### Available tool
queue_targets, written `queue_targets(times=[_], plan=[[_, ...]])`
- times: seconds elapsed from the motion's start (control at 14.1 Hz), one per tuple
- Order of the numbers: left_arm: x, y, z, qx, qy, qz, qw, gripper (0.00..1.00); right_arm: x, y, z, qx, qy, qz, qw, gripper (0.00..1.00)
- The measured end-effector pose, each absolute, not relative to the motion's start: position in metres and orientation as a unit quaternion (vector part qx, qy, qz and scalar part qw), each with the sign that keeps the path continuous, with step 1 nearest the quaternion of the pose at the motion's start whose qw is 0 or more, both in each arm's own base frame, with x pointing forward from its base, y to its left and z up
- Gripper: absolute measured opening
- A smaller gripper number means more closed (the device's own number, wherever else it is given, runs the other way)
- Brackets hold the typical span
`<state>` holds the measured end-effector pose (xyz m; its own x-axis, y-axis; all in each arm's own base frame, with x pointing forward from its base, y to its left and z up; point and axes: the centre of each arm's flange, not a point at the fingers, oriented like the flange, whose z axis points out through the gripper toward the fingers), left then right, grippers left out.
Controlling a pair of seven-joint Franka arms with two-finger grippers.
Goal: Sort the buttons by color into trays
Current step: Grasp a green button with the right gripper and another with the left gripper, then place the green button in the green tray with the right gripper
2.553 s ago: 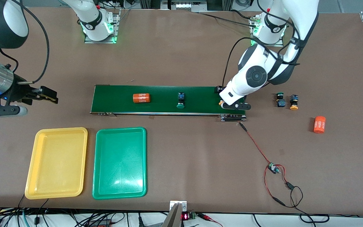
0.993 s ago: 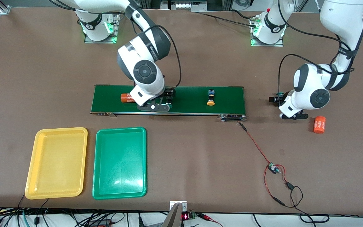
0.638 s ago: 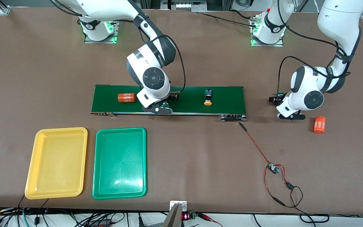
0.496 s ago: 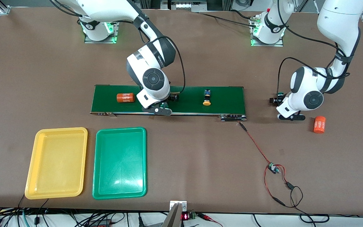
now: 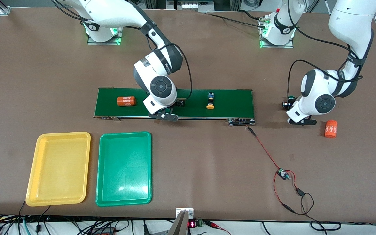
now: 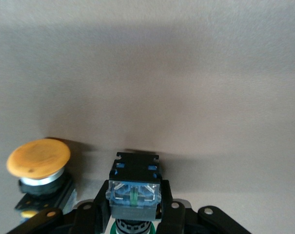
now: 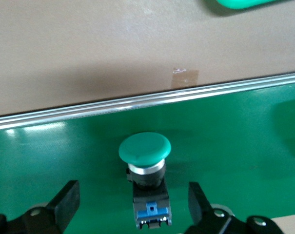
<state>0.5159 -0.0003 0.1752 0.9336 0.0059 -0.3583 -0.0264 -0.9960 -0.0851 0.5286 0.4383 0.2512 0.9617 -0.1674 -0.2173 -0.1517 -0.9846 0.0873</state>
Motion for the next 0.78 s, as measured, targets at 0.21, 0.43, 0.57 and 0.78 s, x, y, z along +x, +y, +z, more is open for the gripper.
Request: queue_targets(times=[0.21, 0.43, 0.57, 0.78], plan=[[0.533, -0.027, 0.228, -0.981, 0.026, 0.189, 0.049, 0.42, 0.529, 0.431, 0.242, 0.989, -0.085, -0.117, 0.042, 0.90], [0.544, -0.099, 0.284, -0.982, 0.069, 0.174, 0.040, 0.42, 0.529, 0.430, 0.242, 0.989, -0.086, -0.117, 0.042, 0.55], [0.539, -0.146, 0.295, -0.983, 0.066, 0.174, 0.001, 0.42, 0.530, 0.430, 0.243, 0.989, -0.085, -0.116, 0.041, 0.37], [0.524, -0.200, 0.292, -0.979, 0.075, 0.186, -0.044, 0.42, 0.538, 0.433, 0.257, 0.992, -0.071, -0.102, 0.029, 0.33]])
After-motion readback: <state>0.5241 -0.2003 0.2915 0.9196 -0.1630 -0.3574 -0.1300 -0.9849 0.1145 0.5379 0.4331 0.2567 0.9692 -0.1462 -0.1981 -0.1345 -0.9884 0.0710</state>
